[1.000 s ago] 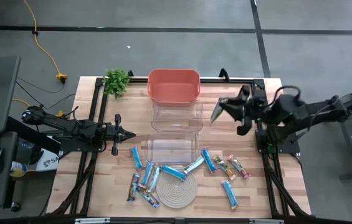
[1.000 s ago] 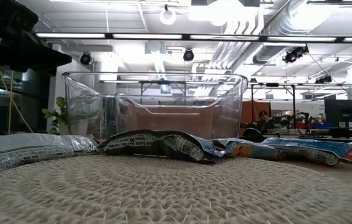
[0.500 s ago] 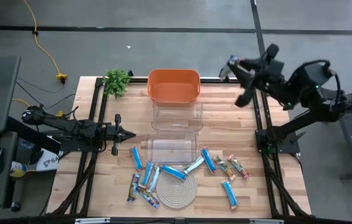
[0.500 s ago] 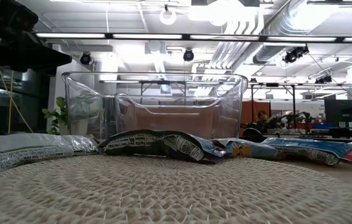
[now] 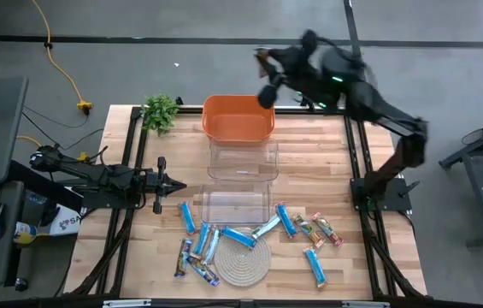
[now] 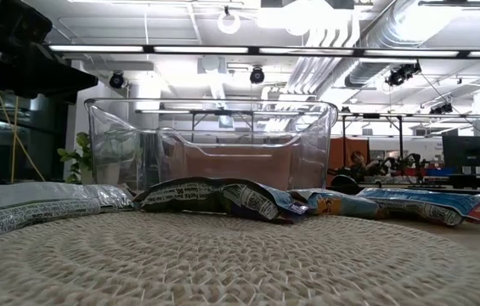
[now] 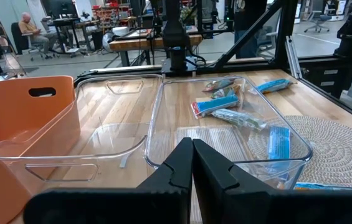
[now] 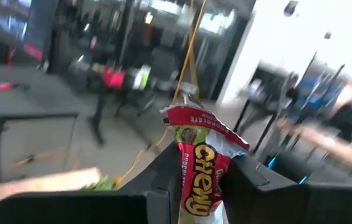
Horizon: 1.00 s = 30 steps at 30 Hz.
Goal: Pick and place Granola Bars by type
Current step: Put the red granola bar into the orange bin
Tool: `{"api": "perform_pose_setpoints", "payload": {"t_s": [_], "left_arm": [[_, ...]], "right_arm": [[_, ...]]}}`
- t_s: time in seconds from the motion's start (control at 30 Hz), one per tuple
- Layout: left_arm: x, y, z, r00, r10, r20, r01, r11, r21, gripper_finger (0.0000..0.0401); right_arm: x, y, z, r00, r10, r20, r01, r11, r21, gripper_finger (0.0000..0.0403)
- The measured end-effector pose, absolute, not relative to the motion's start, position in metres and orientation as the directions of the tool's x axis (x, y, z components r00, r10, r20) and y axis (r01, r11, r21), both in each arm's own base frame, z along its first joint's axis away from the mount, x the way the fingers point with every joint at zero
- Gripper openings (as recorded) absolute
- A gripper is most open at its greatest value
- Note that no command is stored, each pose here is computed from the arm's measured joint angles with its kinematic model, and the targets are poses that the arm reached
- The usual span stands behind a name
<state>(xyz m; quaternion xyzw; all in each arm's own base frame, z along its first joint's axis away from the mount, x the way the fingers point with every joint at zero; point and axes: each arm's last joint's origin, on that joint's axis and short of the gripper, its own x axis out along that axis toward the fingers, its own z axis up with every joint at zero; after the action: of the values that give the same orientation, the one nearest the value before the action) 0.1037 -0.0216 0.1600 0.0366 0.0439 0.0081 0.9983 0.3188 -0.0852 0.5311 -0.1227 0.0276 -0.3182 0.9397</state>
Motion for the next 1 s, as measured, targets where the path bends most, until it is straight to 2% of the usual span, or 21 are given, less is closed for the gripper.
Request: {"api": "perform_pose_setpoints", "payload": {"t_s": [0.27,0.67,1.0], "left_arm": [[0.104,-0.022,0.16,0.996,0.019,-0.087,-0.013,0.997,0.074,0.0007],[0.104,-0.022,0.16,0.996,0.019,-0.087,-0.013,0.997,0.074,0.0007],[0.104,-0.022,0.16,0.996,0.019,-0.087,-0.013,0.997,0.074,0.0007]], "right_arm": [[0.374,-0.15,0.48,0.811,-0.517,-0.273,0.489,0.856,-0.167,0.0074],[0.38,-0.204,0.414,0.779,-0.407,-0.477,0.435,0.898,-0.057,0.0074],[0.389,-0.213,0.341,0.769,-0.22,-0.6,0.227,0.972,-0.065,0.0074]]}}
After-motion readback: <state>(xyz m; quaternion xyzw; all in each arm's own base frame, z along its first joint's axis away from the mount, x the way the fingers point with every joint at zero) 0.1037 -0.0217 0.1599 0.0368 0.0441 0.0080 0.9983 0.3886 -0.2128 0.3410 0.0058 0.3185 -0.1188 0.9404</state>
